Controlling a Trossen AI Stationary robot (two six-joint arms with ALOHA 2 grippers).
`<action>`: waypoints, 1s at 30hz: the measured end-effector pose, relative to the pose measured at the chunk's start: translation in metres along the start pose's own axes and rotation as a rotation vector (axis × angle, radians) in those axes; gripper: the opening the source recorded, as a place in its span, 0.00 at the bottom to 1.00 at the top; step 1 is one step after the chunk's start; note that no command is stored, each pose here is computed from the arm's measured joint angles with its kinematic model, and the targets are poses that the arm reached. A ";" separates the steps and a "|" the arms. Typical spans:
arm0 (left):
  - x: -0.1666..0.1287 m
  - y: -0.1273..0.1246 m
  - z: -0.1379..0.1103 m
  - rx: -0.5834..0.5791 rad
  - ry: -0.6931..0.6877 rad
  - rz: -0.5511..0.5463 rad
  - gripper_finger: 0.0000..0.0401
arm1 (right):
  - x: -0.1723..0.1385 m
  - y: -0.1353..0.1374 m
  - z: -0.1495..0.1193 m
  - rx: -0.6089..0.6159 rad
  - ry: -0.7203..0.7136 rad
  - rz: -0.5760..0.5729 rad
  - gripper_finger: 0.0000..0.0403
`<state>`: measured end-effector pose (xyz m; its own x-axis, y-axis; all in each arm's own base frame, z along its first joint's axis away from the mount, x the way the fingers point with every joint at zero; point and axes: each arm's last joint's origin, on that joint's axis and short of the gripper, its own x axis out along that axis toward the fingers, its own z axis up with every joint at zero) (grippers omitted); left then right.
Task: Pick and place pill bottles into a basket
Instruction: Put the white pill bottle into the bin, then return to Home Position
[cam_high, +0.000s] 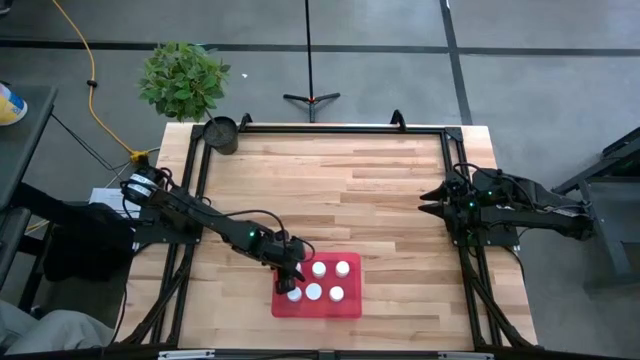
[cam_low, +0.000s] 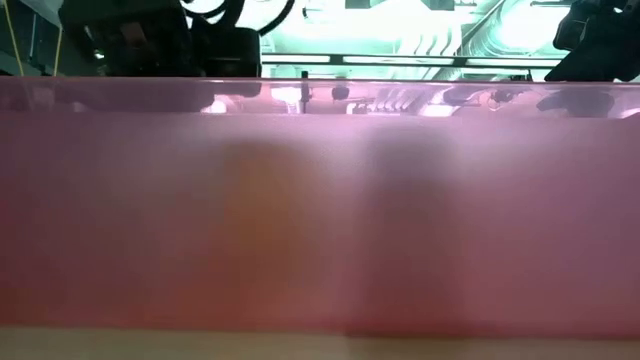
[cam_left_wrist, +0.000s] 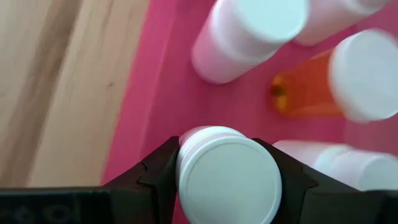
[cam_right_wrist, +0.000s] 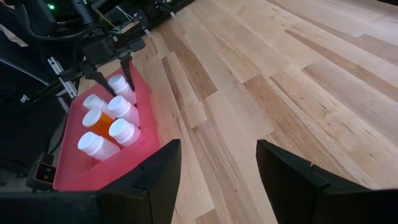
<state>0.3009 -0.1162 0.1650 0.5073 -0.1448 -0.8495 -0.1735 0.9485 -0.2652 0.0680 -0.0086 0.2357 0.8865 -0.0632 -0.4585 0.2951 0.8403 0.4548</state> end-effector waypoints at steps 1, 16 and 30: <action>0.002 -0.001 0.001 0.000 -0.001 -0.015 0.52 | 0.000 0.000 0.000 0.000 0.000 -0.001 0.49; 0.004 -0.007 0.011 0.026 -0.027 0.010 0.75 | 0.001 0.000 0.000 0.001 0.006 -0.005 0.49; -0.021 -0.023 0.040 0.079 -0.059 0.056 0.94 | 0.001 0.000 0.000 0.001 0.006 -0.003 0.49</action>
<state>0.3279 -0.1241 0.2072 0.5479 -0.0759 -0.8331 -0.1375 0.9742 -0.1792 0.0690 -0.0088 0.2353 0.8832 -0.0624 -0.4648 0.2981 0.8398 0.4537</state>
